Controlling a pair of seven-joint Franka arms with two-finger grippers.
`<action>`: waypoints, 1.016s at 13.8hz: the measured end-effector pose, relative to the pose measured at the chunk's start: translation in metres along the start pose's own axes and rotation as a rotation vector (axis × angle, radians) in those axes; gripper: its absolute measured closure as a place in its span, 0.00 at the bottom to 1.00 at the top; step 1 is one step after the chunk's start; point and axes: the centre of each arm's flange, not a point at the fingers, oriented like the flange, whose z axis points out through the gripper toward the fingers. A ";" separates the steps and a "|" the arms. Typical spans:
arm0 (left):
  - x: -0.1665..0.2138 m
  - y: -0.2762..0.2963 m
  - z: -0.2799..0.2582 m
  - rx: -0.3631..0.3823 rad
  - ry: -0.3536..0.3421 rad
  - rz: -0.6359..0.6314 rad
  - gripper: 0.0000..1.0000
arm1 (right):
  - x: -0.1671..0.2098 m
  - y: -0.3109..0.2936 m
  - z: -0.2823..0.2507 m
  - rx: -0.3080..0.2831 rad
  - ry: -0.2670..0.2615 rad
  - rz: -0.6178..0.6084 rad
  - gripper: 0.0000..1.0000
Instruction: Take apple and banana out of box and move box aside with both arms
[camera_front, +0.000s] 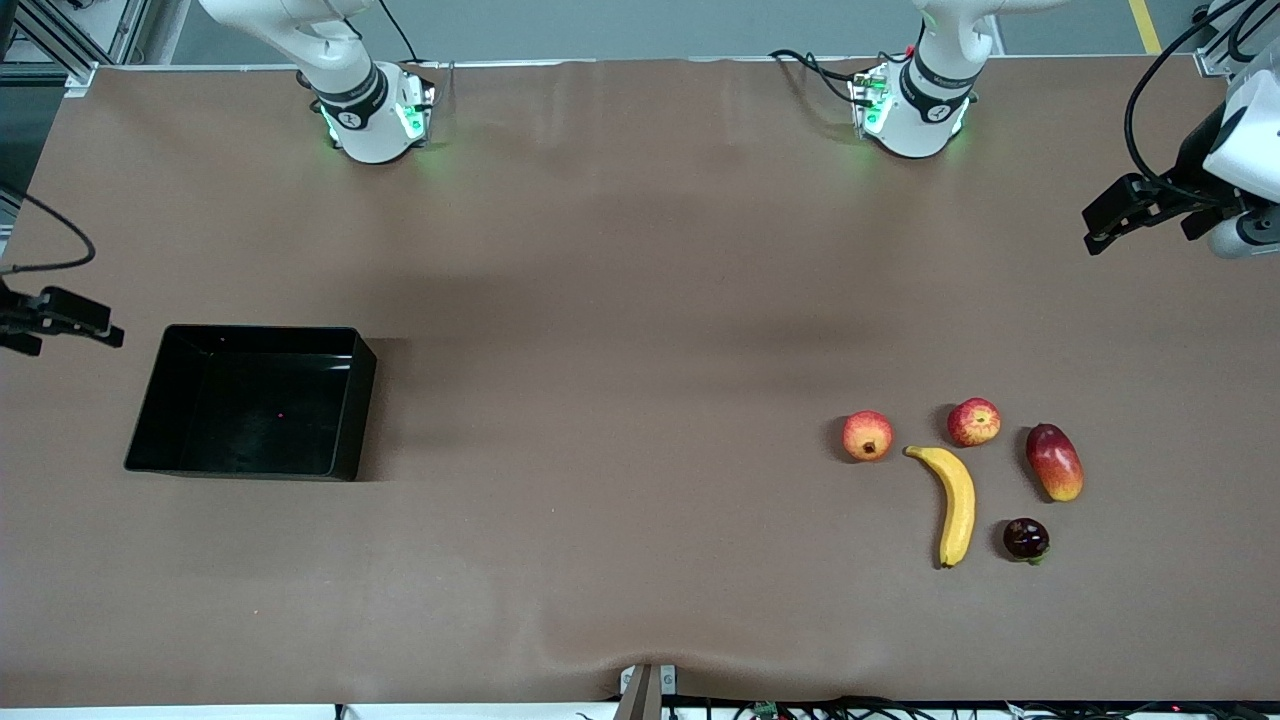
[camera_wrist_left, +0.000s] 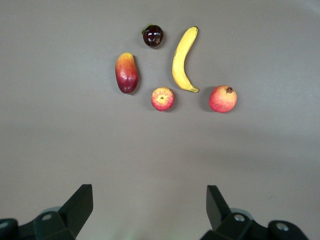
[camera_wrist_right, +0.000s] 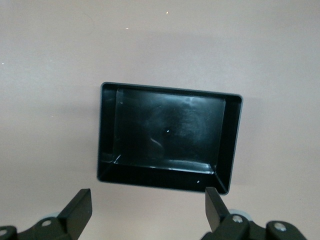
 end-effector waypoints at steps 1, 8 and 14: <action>0.000 0.000 0.000 0.000 0.000 0.011 0.00 | -0.004 -0.011 -0.005 -0.005 0.002 0.013 0.00; 0.000 -0.001 0.000 -0.032 -0.007 0.066 0.00 | -0.030 -0.059 -0.035 -0.037 -0.013 0.053 0.00; 0.002 -0.009 0.004 -0.033 -0.013 0.052 0.00 | -0.035 -0.068 -0.044 -0.038 0.001 0.038 0.00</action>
